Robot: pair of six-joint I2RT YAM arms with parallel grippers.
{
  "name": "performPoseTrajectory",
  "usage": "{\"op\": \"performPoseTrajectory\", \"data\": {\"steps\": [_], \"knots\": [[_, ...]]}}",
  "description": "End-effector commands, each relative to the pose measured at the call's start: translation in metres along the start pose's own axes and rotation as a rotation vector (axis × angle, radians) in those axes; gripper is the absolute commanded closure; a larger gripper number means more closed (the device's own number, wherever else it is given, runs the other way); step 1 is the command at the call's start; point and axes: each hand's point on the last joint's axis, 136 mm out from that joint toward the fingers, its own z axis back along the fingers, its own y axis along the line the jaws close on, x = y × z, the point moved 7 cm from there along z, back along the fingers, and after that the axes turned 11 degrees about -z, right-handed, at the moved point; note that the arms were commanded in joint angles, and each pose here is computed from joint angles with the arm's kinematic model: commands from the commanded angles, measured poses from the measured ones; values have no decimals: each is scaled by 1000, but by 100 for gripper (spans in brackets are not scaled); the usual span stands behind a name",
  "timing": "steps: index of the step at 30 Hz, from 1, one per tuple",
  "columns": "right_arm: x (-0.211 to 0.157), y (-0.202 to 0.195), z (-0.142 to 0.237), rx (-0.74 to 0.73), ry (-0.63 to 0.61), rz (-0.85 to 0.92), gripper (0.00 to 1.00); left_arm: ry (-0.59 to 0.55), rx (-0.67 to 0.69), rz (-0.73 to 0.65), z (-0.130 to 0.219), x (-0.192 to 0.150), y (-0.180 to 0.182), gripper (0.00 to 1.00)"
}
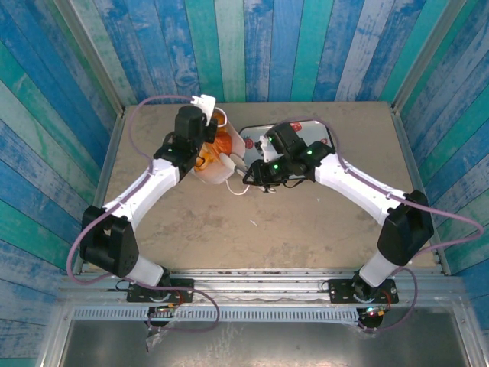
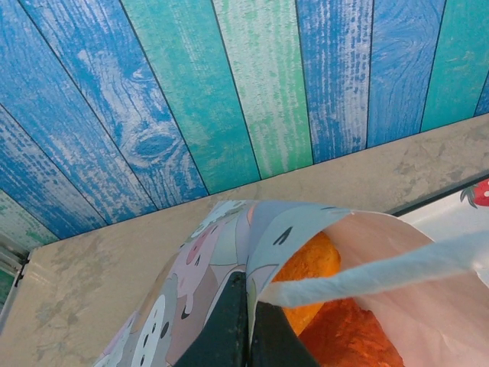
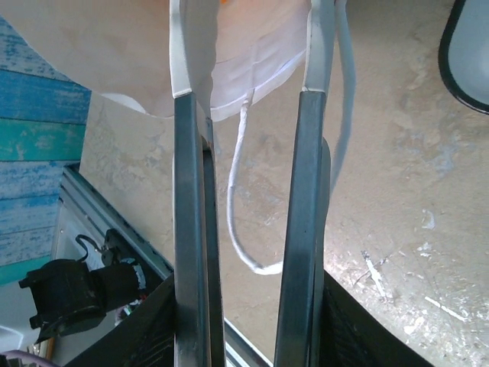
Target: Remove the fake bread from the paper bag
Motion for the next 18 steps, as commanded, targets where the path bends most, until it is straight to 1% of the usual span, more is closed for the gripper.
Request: {"op": "performPoseTrajectory", "data": {"steps": [1,6,18], "knots": [[9,2,-2,-5,-19,-19,56,-85,69,85,-3,24,8,100],[16,-1,-9,-13,-14,-36,53,-85,68,110,-4,23,4,100],[35,-4,-22,-3,-15,-56,52,-91,43,121,-3,25,-1,100]]}}
